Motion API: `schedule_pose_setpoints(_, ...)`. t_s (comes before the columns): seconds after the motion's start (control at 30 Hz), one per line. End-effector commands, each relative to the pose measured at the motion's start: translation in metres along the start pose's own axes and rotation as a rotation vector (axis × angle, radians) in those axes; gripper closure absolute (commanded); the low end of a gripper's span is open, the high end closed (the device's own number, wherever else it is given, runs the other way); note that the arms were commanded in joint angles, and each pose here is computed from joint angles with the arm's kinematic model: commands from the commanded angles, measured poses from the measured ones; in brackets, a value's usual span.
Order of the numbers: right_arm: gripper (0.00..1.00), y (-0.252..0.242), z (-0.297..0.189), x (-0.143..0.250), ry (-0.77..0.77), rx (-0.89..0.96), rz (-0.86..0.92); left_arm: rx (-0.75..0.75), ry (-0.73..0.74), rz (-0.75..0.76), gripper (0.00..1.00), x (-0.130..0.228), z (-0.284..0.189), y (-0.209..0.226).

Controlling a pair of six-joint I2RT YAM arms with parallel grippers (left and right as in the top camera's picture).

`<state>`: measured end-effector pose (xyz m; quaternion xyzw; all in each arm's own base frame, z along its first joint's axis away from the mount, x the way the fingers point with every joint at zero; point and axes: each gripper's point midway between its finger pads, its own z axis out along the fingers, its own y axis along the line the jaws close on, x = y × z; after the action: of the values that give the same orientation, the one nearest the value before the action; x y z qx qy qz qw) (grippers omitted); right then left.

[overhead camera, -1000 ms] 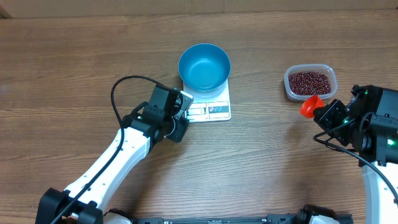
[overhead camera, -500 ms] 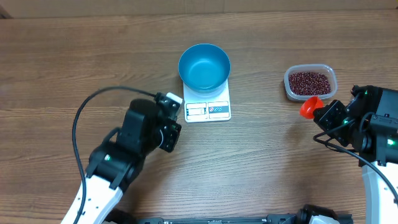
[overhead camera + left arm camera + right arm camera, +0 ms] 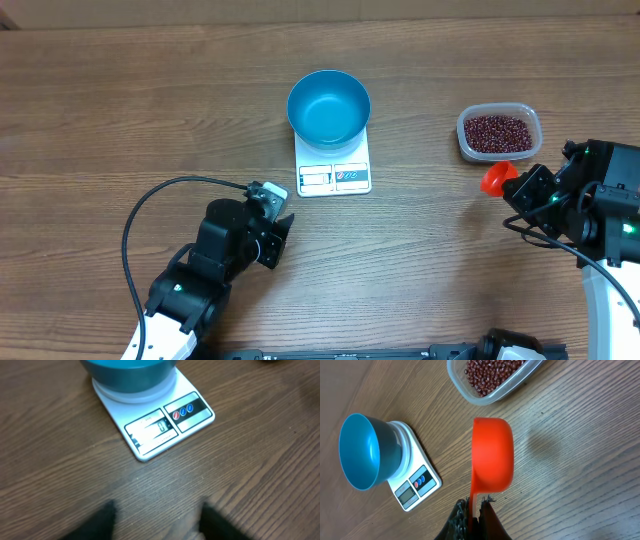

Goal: Scoop item into bowl and weigh 150g on scale
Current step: 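Withdraw the left gripper from the scale toward the front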

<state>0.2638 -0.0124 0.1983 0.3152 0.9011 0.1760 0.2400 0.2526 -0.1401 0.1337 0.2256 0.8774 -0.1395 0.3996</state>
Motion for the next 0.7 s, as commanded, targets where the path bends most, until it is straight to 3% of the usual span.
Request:
schedule_pose_setpoints(0.0, 0.96, 0.004, -0.008, -0.009, -0.040, -0.008, -0.012, 0.013, 0.028, 0.016, 0.00, 0.008, 0.006, -0.003)
schedule_pose_setpoints(0.67, 0.96, 0.006, -0.008, -0.011, -0.049, -0.013, -0.015, 0.015, 0.145, 0.003, 0.00, 0.032, 0.024, -0.001)
